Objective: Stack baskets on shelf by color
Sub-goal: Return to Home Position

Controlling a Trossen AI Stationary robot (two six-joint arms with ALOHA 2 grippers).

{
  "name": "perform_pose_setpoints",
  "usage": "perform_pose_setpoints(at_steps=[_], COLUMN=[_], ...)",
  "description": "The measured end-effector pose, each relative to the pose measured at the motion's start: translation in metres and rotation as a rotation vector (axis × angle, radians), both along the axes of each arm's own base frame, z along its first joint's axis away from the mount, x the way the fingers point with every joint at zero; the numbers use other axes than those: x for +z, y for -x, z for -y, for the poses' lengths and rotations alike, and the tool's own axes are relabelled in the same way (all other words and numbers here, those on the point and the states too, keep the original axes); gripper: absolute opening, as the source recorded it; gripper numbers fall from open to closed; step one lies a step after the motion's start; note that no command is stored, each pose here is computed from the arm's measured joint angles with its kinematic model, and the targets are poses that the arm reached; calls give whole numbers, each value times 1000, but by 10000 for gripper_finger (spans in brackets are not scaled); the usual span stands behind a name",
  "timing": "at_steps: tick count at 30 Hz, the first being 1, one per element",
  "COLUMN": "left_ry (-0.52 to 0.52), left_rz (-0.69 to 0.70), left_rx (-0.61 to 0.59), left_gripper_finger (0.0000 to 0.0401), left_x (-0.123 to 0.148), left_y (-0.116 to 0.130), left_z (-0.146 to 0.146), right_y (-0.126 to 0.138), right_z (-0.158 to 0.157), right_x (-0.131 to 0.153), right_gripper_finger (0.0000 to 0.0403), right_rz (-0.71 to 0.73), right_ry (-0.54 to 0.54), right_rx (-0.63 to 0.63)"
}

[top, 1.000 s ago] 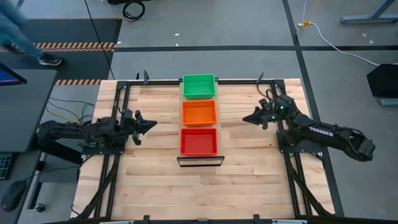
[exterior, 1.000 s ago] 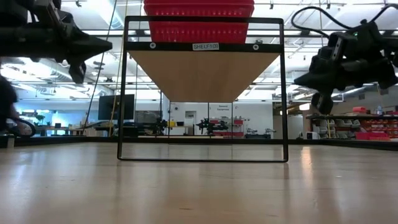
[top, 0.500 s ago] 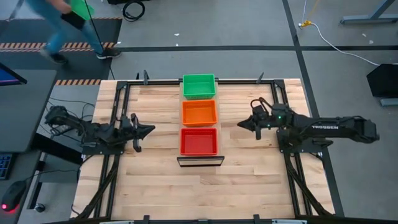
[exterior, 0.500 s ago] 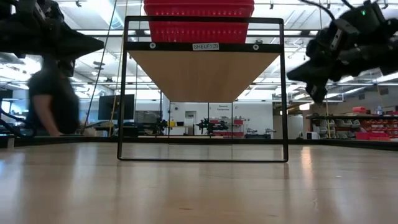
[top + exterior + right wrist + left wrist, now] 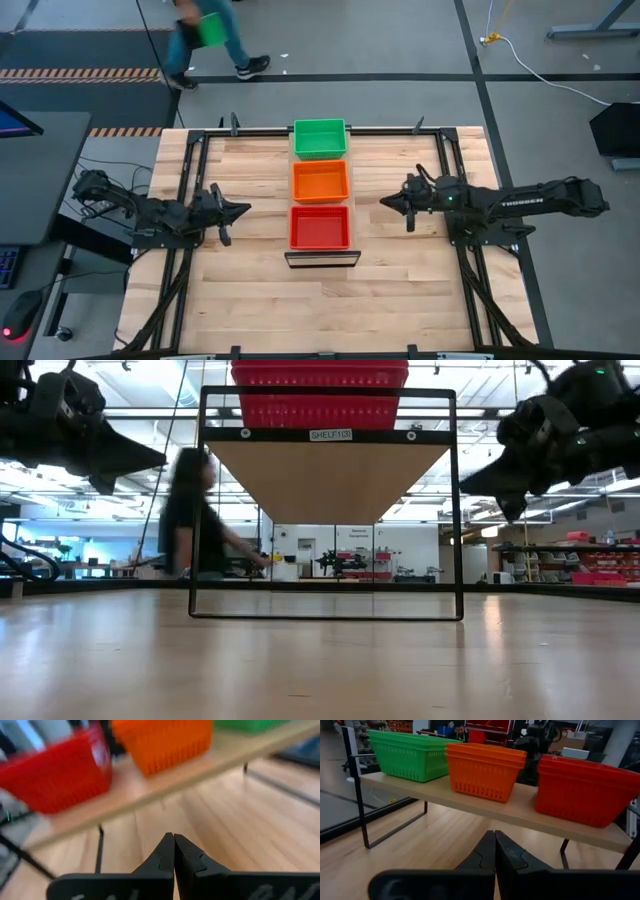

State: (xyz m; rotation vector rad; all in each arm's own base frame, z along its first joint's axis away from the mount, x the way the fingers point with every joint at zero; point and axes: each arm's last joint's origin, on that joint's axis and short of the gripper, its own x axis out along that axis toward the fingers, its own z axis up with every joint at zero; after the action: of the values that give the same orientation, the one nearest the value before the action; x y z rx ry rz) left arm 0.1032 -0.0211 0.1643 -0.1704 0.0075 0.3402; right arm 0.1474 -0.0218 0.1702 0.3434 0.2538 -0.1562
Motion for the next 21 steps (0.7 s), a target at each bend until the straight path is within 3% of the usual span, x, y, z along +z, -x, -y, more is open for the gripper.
perform_pose_setpoints(at_steps=[4,10,17,21], left_ry=[-15,-23,-17,-14], left_rz=[-15,-49,24,52], left_rx=[-1,-3,-13,-9], left_gripper_finger=[0,0,0,1], left_x=[-1,-5,3,7], left_y=[0,0,0,0], left_z=[0,0,0,0], right_y=[8,10,9,13], right_z=[0,-1,-1,-2], right_x=[-16,-26,6,11], right_gripper_finger=[1,1,1,3], right_rz=[131,59,387,431], right_ry=[10,106,171,122], right_rx=[-67,-43,-54,-57])
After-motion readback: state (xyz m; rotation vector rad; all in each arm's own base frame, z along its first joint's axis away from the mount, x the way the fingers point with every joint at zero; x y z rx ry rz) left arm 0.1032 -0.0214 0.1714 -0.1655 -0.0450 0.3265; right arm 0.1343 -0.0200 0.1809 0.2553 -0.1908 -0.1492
